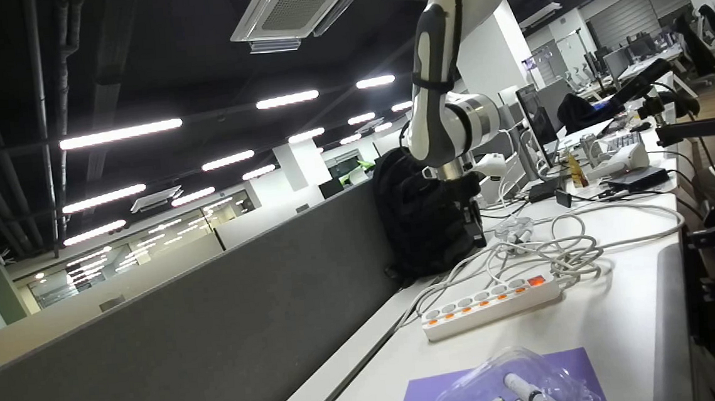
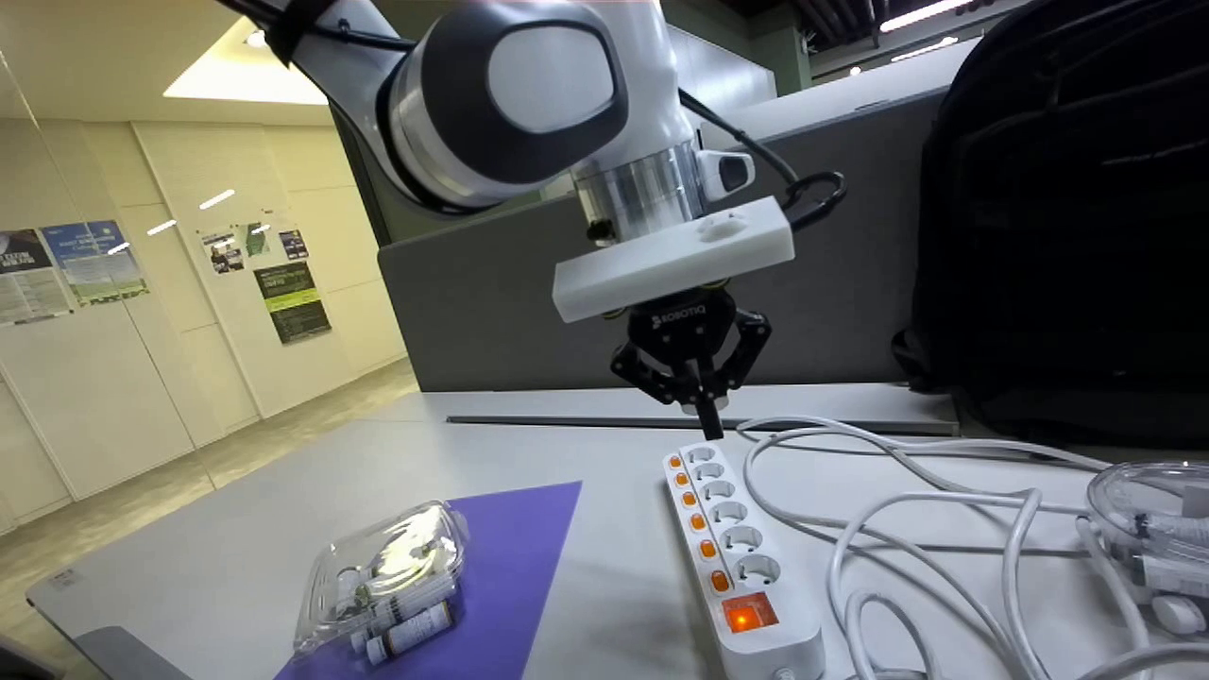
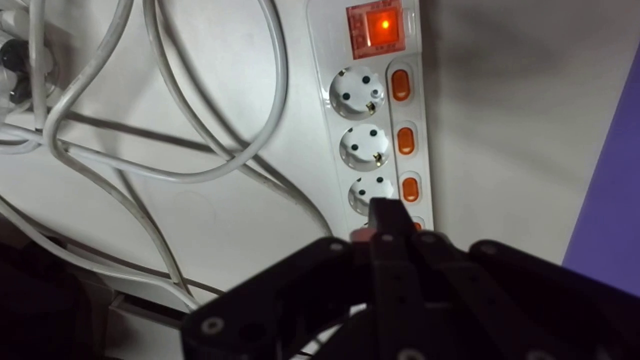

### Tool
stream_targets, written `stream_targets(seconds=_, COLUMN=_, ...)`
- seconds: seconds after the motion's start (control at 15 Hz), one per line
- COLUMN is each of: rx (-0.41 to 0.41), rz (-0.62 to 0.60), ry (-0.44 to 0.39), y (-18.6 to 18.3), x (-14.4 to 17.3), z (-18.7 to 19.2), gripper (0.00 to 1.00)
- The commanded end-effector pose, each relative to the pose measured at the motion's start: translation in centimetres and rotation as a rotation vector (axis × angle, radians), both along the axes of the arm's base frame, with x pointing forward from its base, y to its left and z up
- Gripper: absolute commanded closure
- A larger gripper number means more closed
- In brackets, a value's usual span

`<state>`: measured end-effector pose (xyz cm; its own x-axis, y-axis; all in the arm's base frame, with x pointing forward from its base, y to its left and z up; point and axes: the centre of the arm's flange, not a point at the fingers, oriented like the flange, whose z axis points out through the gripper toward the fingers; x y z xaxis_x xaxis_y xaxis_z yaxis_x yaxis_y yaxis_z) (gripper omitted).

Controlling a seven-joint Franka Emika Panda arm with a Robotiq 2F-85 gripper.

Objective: Press on a switch on the extension cable

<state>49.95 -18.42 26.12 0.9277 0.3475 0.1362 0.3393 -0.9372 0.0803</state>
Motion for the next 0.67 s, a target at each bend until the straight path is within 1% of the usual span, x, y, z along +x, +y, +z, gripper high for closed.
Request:
stream_targets(seconds=0.0, rx=0.000, rz=0.000, ry=0.000, y=0.0, x=0.0, z=0.0, gripper=0.99)
stream_targets(seconds=0.13, rx=-0.011, rz=-0.014, ry=0.003, y=-0.1, x=0.1, z=-0.4, gripper=1.00)
stream_targets(seconds=0.33, rx=-0.004, rz=-0.010, ry=0.043, y=-0.4, x=1.2, z=-2.6, gripper=1.00)
stream_targets(seconds=0.6, rx=-0.013, rz=-0.001, ry=0.075, y=-0.8, x=2.0, z=-5.1, gripper=1.00)
